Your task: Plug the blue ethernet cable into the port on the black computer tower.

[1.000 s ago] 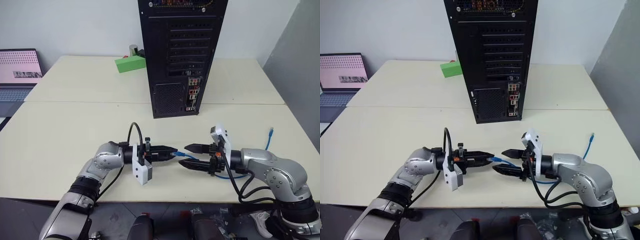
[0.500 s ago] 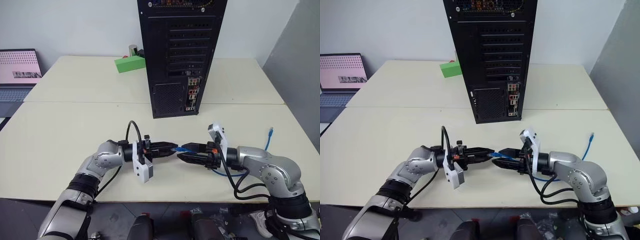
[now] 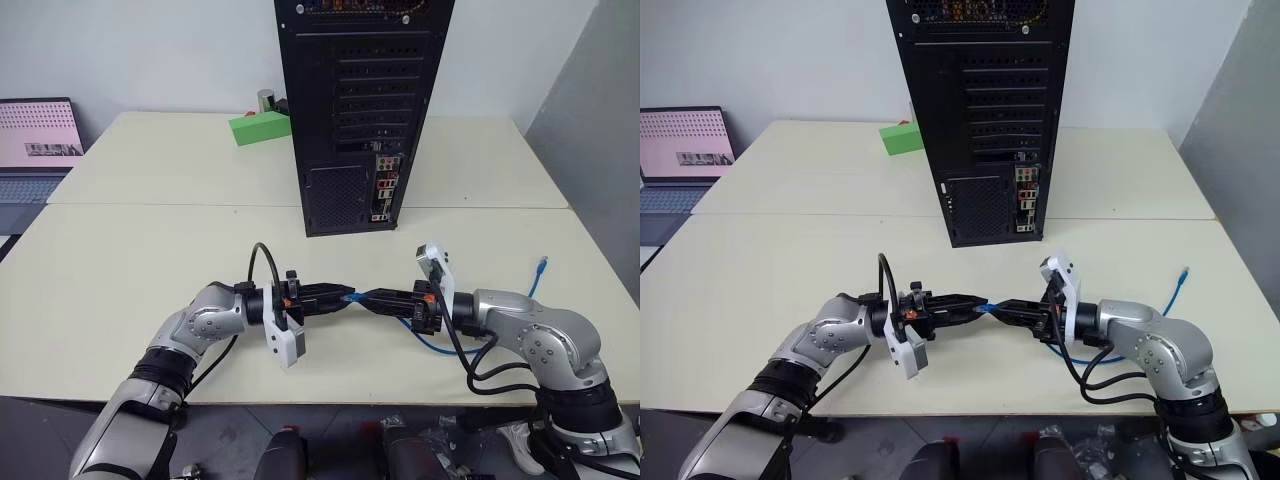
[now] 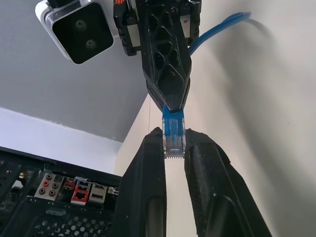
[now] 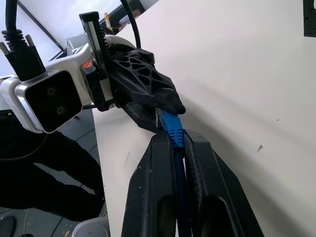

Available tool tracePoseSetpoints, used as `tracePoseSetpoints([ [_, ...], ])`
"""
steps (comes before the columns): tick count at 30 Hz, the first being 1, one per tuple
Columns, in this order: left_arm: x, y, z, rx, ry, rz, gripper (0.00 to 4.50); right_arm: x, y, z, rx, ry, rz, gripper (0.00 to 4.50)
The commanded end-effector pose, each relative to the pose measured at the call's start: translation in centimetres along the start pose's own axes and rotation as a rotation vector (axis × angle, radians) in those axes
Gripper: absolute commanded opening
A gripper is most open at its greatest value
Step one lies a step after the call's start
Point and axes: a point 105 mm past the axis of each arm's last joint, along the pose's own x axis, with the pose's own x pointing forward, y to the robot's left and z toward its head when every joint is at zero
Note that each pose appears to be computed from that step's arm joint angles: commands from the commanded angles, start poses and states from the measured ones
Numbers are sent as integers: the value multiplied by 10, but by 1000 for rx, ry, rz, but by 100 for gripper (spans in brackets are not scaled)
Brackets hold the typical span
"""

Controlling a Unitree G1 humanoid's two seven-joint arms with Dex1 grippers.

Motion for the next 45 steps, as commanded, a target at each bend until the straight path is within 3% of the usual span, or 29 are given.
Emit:
tracePoseSetpoints([
  [1, 2, -1, 5, -17, -14, -7, 110, -1, 6, 11, -29, -19, 41, 0],
  [7, -4, -8, -4, -146, 57, -27, 230, -3, 2, 11, -47, -7, 35, 0],
  [10, -14, -13, -14, -310, 137, -15, 292, -7, -1, 12, -66, -15, 3, 0],
  [14, -32, -7, -31, -548, 265, 73, 362, -26, -11, 18, -129, -52, -116, 0],
  [17, -32, 20, -42, -725, 319, 246, 418, -43, -22, 34, -212, -129, -295, 0],
  [23, -3, 52, -40, -925, 345, 415, 418, -37, -28, 61, -336, -240, -526, 0],
  [29, 12, 63, -48, -951, 452, 552, 418, -18, -35, 87, -318, -376, -769, 0],
  [36, 8, 68, -60, -938, 508, 640, 418, 5, -40, 99, -267, -422, -848, 0],
  [45, 7, 70, -57, -936, 491, 632, 418, 8, -60, 101, -233, -426, -918, 0],
])
